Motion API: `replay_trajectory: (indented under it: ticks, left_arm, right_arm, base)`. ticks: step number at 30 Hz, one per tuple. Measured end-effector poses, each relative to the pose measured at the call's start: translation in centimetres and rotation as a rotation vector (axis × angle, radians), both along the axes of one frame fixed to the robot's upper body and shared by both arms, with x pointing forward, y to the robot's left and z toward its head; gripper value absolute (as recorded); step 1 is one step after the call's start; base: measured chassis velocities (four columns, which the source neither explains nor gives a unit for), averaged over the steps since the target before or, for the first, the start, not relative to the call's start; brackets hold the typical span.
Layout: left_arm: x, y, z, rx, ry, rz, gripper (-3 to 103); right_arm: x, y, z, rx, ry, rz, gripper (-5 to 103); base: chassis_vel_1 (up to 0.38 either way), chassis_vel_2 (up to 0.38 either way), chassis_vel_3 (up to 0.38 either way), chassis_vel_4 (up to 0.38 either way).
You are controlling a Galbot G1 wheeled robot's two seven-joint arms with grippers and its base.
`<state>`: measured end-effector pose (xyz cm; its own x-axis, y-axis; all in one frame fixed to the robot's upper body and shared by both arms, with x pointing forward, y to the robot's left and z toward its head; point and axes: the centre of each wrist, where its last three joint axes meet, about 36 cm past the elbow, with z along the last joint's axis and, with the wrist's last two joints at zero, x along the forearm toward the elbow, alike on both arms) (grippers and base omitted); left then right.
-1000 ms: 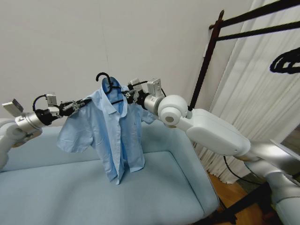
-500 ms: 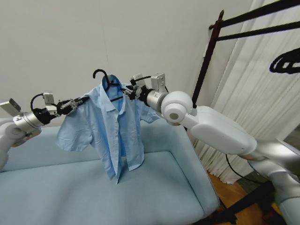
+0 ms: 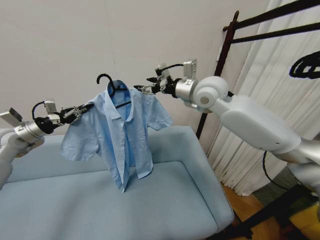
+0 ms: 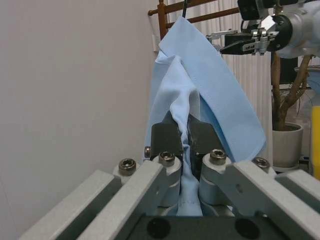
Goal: Pick up the clothes from the sofa and hang them on the clothes hanger.
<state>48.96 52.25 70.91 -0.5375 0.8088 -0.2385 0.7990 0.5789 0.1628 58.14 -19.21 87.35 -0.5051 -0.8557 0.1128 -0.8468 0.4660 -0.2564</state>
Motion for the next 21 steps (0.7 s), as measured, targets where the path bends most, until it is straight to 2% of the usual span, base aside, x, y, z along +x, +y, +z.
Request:
replay_trajectory:
  ticks: [5, 7, 13, 16, 17, 21]
  left_arm:
    - [0.2, 0.5, -0.1, 0.01, -0.017, -0.012, 3]
    - [0.2, 0.3, 0.1, 0.018, -0.027, -0.02, 3]
    - [0.1, -0.1, 0.1, 0.033, -0.038, -0.038, 3]
    - [0.0, -0.1, -0.1, 0.034, -0.04, -0.043, 3]
    - [-0.1, 0.1, -0.3, 0.035, -0.042, -0.05, 3]
    - [-0.2, 0.1, -0.3, 0.035, -0.043, -0.054, 3]
  right_arm:
    - [2.5, -0.1, 2.1, -0.07, 0.044, 0.078, 100]
    - [3.0, 0.9, 3.4, -0.111, 0.097, 0.097, 100]
    - [3.1, 2.6, 4.7, -0.143, 0.157, 0.104, 100]
    - [3.4, 2.6, 5.5, -0.171, 0.173, 0.111, 99]
    - [3.7, 1.9, 6.1, -0.196, 0.188, 0.126, 95]
    - [3.9, 1.2, 6.7, -0.194, 0.19, 0.13, 94]
  base:
    - [0.0, 0.0, 0.0, 0.0]
    - [0.0, 0.0, 0.0, 0.0]
    - [0.0, 0.0, 0.0, 0.0]
    - [0.0, 0.0, 0.0, 0.0]
    - [0.0, 0.0, 0.0, 0.0]
    - [0.0, 0.0, 0.0, 0.0]
